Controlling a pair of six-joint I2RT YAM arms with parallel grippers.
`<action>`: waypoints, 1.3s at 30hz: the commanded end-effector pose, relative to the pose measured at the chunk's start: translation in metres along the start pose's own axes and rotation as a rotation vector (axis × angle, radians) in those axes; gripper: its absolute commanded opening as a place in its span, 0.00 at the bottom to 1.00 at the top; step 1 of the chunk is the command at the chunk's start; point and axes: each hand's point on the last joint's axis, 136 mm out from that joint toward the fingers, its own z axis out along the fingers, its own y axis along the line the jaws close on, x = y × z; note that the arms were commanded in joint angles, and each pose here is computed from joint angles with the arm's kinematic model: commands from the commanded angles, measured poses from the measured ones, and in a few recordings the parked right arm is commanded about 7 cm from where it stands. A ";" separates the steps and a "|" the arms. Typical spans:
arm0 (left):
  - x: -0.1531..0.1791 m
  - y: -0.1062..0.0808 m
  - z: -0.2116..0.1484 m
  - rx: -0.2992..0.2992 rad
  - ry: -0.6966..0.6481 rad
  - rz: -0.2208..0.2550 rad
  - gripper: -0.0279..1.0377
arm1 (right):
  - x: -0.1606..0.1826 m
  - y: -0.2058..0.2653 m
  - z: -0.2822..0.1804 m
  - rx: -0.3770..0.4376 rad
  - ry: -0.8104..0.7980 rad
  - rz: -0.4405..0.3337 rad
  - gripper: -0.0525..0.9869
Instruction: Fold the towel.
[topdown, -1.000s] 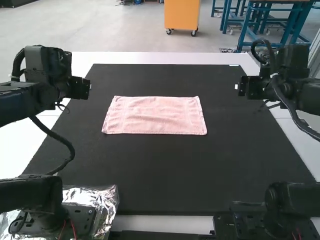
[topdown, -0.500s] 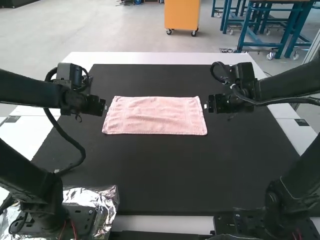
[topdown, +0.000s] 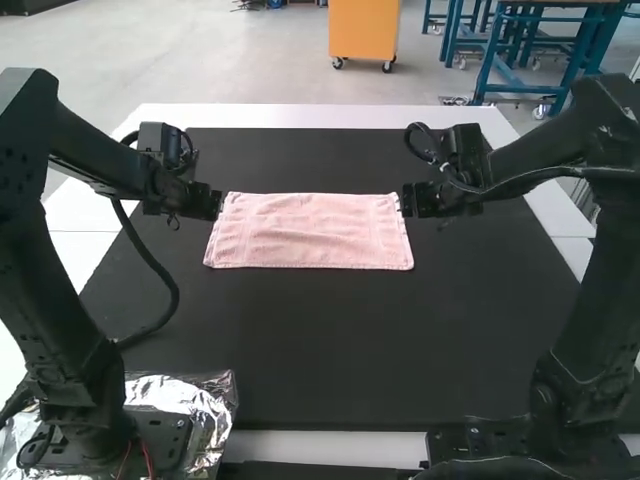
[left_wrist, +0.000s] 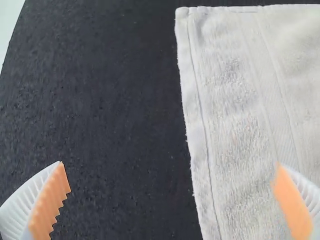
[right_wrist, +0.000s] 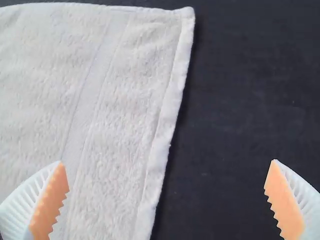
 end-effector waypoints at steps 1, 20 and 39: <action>-0.022 0.003 0.005 0.002 -0.045 -0.017 0.93 | -0.010 0.003 0.006 -0.024 -0.019 0.003 0.92; -0.032 -0.004 0.076 0.024 -0.004 -0.010 0.92 | -0.028 -0.001 0.078 -0.017 -0.002 0.000 0.92; -0.033 -0.003 0.119 0.022 0.029 -0.013 0.92 | -0.031 -0.007 0.125 -0.007 0.057 -0.012 0.92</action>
